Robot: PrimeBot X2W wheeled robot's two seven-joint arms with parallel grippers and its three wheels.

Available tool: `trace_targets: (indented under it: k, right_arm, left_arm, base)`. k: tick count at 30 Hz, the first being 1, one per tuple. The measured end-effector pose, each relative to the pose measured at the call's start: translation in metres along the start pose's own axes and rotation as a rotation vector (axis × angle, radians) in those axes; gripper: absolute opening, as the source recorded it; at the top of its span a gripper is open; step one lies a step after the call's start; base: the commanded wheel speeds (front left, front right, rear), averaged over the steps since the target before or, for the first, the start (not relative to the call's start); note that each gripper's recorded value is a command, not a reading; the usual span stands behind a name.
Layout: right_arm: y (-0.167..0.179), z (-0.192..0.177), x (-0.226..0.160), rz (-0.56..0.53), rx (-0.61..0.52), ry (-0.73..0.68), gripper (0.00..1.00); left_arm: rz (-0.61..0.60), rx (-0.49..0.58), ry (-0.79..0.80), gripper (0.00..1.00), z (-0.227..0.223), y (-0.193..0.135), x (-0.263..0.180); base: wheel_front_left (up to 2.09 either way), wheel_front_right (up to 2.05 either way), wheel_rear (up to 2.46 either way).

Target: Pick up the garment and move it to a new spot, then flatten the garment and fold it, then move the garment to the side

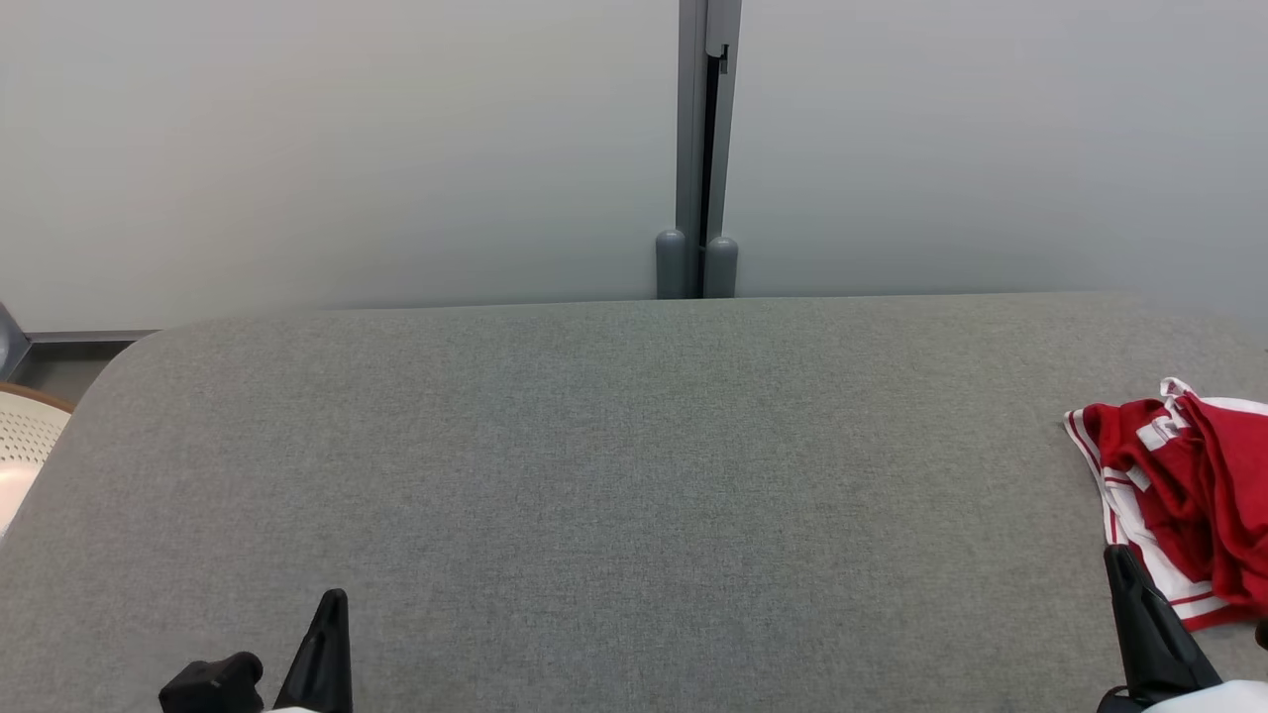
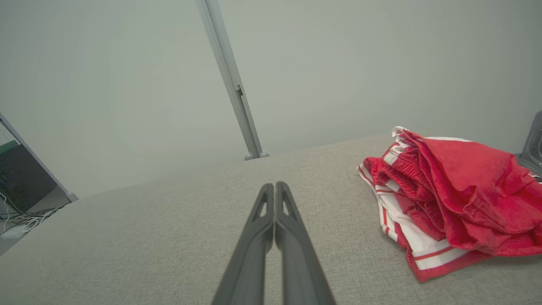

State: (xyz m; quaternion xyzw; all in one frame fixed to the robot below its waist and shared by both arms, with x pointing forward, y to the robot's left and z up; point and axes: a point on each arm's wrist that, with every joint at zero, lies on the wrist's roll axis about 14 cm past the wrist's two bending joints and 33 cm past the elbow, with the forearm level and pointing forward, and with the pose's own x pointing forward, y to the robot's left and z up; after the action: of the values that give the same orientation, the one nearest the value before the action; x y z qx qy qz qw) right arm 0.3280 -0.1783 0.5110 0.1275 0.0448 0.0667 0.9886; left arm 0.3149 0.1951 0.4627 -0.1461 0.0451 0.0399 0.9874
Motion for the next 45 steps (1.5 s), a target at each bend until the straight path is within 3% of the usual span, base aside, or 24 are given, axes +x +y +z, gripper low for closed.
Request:
trace_targets:
  k: [22,45]
  right_arm:
    - [-0.005,0.002,0.017,-0.008,0.374,-0.034,0.0]
    - [-0.011,0.005,0.03,-0.018,0.68,-0.069,0.0]
  left_arm:
    - [0.026,-0.368,0.03,0.0,0.008,0.003,0.019]
    - [0.01,-0.666,0.036,0.0,0.018,0.001,0.034]
  base:
    - [0.0,0.0,0.0]
    - [0.0,0.0,0.0]
